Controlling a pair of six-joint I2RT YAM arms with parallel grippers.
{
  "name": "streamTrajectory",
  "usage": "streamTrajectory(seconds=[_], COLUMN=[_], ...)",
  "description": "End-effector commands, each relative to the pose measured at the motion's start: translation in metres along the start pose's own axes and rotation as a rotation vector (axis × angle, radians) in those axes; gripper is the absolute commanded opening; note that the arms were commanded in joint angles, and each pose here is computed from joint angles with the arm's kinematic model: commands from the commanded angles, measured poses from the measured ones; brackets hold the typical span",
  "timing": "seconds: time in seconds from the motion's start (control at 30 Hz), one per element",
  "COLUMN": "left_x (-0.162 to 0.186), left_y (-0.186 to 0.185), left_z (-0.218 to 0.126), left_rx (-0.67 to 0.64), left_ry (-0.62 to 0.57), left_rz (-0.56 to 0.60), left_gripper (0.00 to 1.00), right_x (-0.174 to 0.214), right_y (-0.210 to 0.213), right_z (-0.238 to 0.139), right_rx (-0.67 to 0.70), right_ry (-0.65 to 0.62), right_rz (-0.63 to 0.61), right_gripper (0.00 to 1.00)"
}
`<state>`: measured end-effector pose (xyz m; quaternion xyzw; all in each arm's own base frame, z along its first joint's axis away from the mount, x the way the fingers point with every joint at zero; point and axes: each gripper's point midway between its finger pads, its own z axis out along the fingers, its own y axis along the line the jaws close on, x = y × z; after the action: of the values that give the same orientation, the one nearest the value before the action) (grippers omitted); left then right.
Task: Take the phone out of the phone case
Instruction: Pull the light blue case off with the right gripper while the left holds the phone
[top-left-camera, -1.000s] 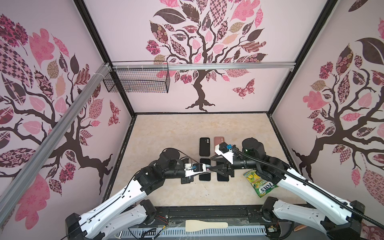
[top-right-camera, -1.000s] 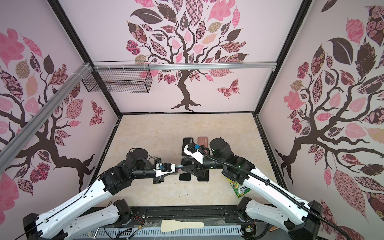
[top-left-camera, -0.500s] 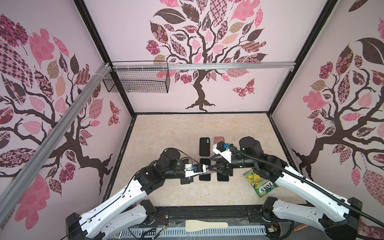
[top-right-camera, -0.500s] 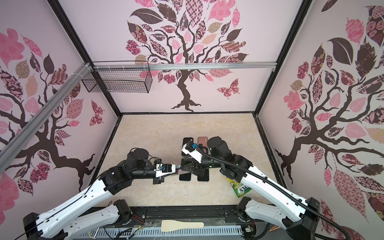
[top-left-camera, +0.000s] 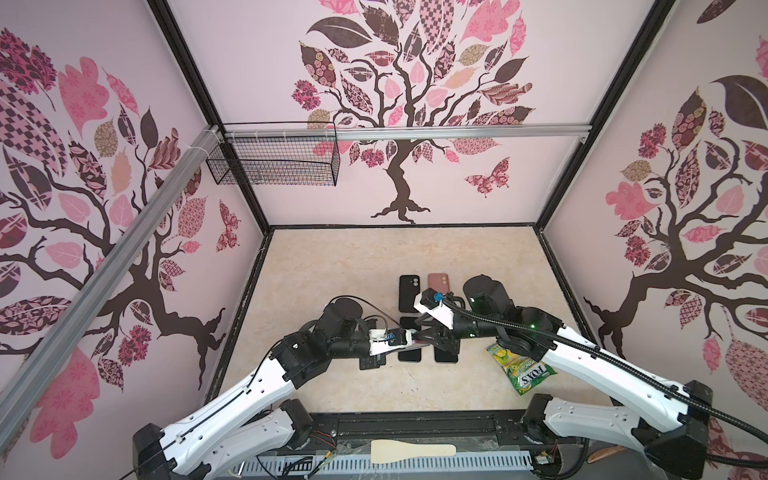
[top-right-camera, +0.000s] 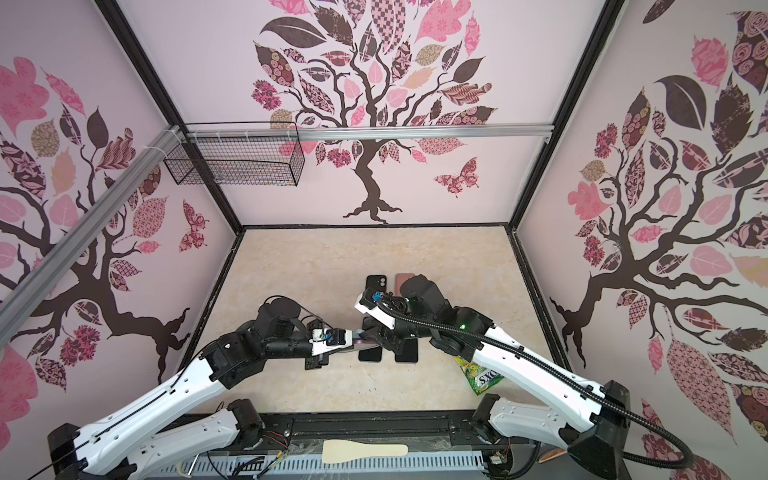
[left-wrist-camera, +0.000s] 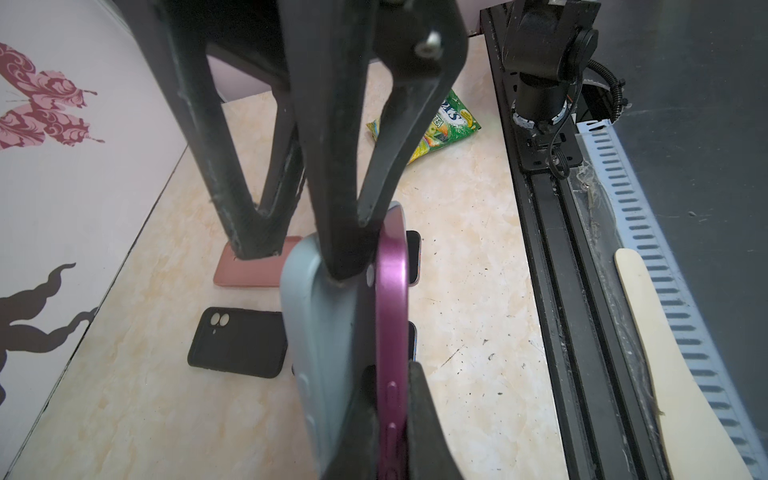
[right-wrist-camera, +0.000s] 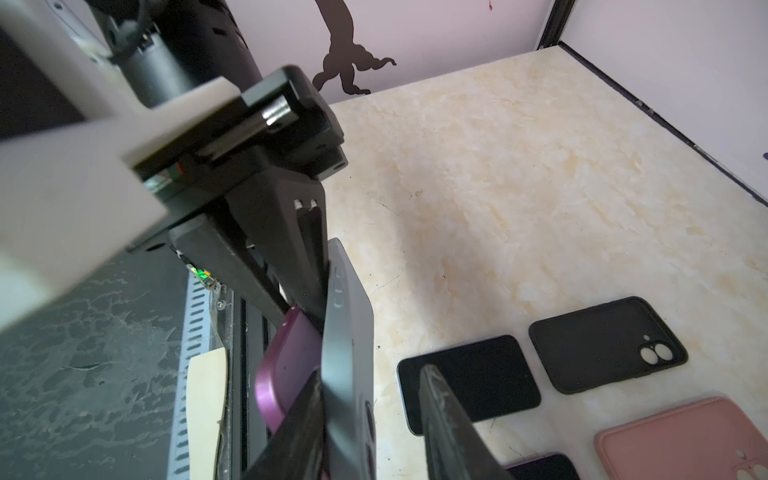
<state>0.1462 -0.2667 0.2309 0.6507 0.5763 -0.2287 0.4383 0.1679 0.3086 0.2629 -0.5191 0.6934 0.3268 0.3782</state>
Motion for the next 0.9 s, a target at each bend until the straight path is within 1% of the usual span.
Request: streamTrajectory(seconds=[0.0, 0.1, 0.4, 0.57, 0.63, 0.77, 0.87], left_x=[-0.063, -0.062, -0.055, -0.065, -0.068, -0.068, -0.068], left_y=[0.022, 0.023, 0.025, 0.011, 0.003, -0.012, -0.016], left_z=[-0.02, -0.02, -0.024, -0.035, -0.037, -0.039, -0.041], left_rx=[-0.083, -0.09, -0.145, -0.112, -0.074, 0.007, 0.019], left_ry=[-0.192, -0.187, -0.2, -0.276, -0.3, -0.311, -0.322], left_rz=[0.106, 0.104, 0.093, 0.127, 0.133, 0.138, 0.125], left_gripper=[0.0, 0.0, 0.0, 0.0, 0.0, 0.0, 0.0], right_x=[0.018, 0.014, -0.004, -0.011, -0.013, -0.016, -0.01], right_y=[0.003, 0.005, 0.001, -0.008, -0.016, -0.039, -0.054], right_z=[0.011, 0.008, -0.013, -0.02, -0.024, -0.032, -0.031], right_rx=[-0.016, -0.018, 0.057, 0.099, 0.102, 0.116, 0.18], right_ry=[0.081, 0.06, -0.058, -0.111, -0.138, -0.197, -0.181], right_rz=[0.026, 0.023, 0.025, 0.082, 0.133, 0.267, 0.326], right_gripper=[0.33, 0.25, 0.01, 0.0, 0.0, 0.0, 0.0])
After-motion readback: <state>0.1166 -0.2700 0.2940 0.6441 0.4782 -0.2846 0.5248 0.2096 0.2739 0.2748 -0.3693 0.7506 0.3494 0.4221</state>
